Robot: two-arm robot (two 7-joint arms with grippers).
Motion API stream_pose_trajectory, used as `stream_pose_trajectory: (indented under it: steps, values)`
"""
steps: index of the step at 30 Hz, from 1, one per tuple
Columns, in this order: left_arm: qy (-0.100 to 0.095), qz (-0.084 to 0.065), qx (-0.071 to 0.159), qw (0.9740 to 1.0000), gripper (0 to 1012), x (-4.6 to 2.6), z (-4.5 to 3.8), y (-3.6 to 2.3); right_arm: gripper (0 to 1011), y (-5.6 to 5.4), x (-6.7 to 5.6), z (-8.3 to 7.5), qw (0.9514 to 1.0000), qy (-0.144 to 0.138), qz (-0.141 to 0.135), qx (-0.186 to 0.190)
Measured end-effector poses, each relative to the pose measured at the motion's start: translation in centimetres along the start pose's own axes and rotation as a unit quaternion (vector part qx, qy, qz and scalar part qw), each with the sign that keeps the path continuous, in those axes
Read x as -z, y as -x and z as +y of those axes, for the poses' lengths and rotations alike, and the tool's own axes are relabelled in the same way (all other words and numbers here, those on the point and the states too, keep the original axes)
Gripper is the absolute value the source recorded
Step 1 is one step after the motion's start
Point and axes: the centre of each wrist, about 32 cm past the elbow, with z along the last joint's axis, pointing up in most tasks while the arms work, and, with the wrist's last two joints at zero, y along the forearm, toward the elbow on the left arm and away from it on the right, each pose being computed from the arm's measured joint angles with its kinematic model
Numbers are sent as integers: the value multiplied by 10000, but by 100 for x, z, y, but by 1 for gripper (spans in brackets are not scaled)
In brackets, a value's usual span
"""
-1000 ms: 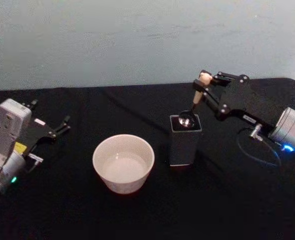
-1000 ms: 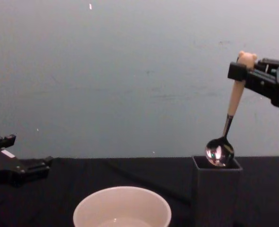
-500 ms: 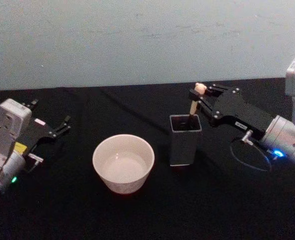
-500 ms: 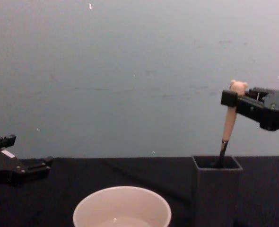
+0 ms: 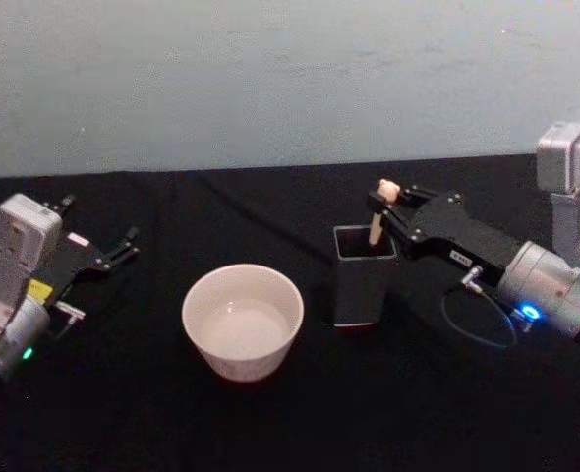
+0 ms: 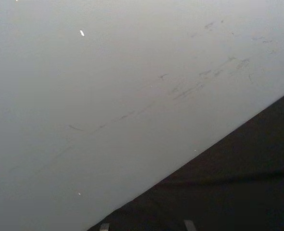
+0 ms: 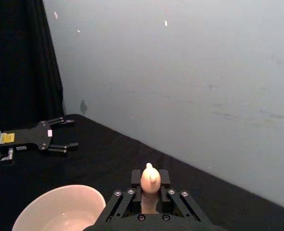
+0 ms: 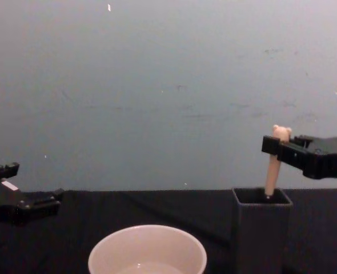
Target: Pick up the stirring spoon with one hand, stir inside the cup, then place it back in its original position.
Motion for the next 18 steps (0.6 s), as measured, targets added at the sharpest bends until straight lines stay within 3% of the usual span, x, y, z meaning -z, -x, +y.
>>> stream_pose_trajectory:
  steps: [18]
  values:
    - [0,0,0,10000,1001,0,0,0,212,78,129,-2,9992,226,256,216]
